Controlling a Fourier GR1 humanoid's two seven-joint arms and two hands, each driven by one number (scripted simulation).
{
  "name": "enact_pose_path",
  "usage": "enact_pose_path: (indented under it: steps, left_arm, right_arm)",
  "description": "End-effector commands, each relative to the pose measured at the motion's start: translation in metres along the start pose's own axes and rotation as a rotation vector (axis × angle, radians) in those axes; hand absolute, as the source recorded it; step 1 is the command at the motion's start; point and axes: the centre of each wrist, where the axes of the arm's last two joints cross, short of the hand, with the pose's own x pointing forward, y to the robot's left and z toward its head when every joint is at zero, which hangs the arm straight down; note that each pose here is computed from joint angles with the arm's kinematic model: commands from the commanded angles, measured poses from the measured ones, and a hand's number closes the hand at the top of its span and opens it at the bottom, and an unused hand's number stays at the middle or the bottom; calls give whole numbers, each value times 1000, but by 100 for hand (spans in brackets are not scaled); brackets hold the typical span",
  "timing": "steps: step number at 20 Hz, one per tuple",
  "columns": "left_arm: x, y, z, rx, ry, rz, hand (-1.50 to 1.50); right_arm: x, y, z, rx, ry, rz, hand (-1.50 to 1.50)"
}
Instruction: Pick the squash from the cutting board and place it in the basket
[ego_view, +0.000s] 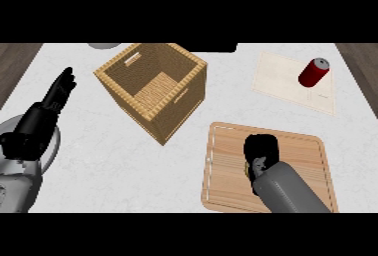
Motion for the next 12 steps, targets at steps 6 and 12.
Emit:
enact_pose_path:
  steps: [6,12]
  left_arm:
    - [-14,6,18,24,29,-10,0]
    - [-9,10,2,22,14,-12,0]
  right_arm:
    - [-34,26,12,-272,194,-579,150]
    - [-34,20,49,-564,267,-712,150]
